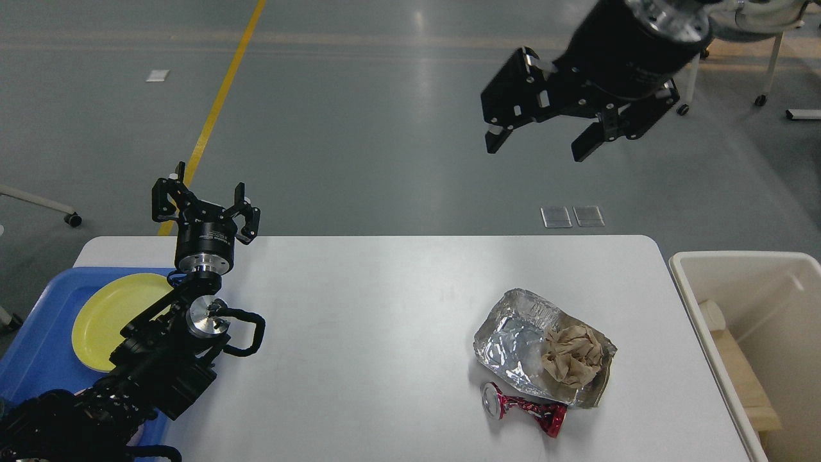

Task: Tidy desktop
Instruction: 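Move the right gripper back above the crumpled foil wrapper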

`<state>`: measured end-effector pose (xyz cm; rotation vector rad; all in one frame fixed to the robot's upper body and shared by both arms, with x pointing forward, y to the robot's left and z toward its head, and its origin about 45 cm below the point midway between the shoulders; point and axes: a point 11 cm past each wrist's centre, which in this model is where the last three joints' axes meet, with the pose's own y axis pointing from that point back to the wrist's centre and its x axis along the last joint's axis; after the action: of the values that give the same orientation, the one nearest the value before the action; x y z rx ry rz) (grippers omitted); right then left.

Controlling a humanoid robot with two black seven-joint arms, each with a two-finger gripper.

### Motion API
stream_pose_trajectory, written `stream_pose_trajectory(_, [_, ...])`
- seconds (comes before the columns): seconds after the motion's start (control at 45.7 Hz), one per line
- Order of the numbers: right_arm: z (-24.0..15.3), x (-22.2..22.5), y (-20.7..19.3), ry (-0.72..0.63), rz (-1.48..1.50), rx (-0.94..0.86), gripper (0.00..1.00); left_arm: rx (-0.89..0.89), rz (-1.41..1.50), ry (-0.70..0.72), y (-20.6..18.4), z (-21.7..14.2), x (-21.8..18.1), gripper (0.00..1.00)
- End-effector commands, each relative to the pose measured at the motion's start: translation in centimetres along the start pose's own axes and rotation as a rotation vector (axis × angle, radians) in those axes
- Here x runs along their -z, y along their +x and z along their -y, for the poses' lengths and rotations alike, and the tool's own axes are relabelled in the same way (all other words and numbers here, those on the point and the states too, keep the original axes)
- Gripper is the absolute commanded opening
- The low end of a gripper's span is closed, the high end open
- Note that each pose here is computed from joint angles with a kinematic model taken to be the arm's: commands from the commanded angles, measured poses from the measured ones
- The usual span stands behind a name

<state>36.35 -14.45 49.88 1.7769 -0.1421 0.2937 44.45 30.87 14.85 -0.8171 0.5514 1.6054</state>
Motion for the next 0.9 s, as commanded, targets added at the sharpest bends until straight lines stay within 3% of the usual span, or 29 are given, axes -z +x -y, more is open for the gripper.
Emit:
stream_pose_trajectory(0.0, [-2.1,3.9,-1.2,0.055,-0.062,-0.017,1.0,0.0,0.0,0.0,0.0,0.0,0.0,1.0])
stream_pose_trajectory(0.197, [-0.3,3.5,-1.6,0.007,-0.069,0.024,1.0,0.0,0.0,0.0,0.0,0.0,0.0,1.0])
stream_pose_trajectory(0.503, [11.9,-8.8,-2.7,-0.244,0.072,0.261,1.0,0.0,0.0,0.0,0.0,0.0,0.0,1.0])
stream_pose_trajectory(0.875, [21.5,-16.1,-8.5,-0.352,0.219,0.417,1.0,0.0,0.0,0.0,0.0,0.0,0.0,1.0])
